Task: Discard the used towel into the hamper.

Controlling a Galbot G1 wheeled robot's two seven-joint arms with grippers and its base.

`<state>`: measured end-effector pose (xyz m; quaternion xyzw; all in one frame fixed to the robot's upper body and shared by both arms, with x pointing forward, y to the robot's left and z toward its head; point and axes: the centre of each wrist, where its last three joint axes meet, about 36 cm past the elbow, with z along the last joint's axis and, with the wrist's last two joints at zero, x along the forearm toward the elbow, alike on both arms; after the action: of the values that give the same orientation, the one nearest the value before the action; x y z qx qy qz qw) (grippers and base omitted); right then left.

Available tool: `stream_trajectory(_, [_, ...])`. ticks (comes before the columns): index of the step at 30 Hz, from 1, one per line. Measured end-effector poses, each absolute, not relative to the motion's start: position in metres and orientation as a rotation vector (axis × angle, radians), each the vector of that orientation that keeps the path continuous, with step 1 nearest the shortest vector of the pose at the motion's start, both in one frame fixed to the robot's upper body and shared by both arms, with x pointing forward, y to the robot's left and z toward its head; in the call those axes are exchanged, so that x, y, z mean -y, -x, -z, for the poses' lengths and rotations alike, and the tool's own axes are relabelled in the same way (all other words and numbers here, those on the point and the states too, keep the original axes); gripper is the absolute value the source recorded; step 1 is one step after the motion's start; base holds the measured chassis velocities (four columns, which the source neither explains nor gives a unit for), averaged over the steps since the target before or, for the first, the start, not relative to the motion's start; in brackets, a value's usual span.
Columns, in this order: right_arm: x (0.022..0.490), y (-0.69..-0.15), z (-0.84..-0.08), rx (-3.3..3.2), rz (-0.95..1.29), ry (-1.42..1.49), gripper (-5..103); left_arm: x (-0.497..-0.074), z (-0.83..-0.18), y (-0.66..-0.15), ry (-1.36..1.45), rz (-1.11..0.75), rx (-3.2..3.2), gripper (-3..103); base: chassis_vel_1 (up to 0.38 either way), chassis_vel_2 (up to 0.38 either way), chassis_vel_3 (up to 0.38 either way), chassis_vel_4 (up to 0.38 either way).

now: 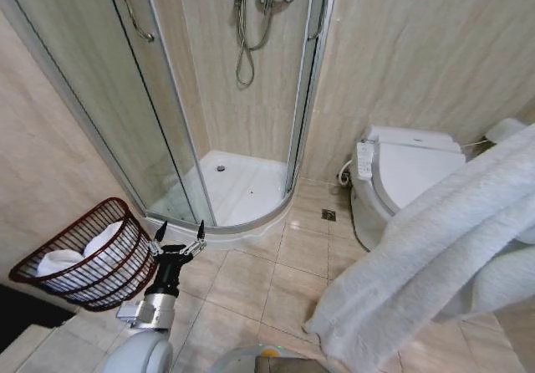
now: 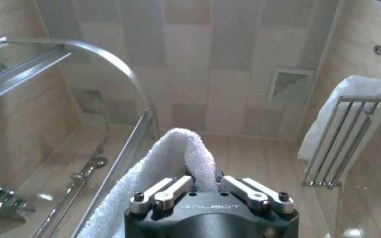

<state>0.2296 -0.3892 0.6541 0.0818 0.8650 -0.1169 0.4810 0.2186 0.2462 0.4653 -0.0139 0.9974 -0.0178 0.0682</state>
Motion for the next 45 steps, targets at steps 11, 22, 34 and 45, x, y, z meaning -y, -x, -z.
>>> stream_trajectory(11, [0.396,-0.224,-0.664,-2.058,0.295,-0.216,6,-0.246,-0.465,-0.219,0.042,0.054,-3.004,100,0.000,0.000,0.000,0.000])
stream_trajectory(22, [0.397,-0.223,-0.666,-2.047,0.297,-0.217,6,-0.246,-0.465,-0.219,0.042,0.054,-3.004,100,0.000,0.000,0.000,0.000])
stream_trajectory(34, [0.397,-0.223,-0.666,-2.046,0.299,-0.211,6,-0.246,-0.465,-0.219,0.042,0.054,-3.004,100,0.000,0.000,0.000,0.000])
stream_trajectory(45, [0.397,-0.223,-0.664,-2.052,0.289,-0.211,6,-0.246,-0.465,-0.219,0.042,0.054,-3.004,100,0.000,0.000,0.000,0.000])
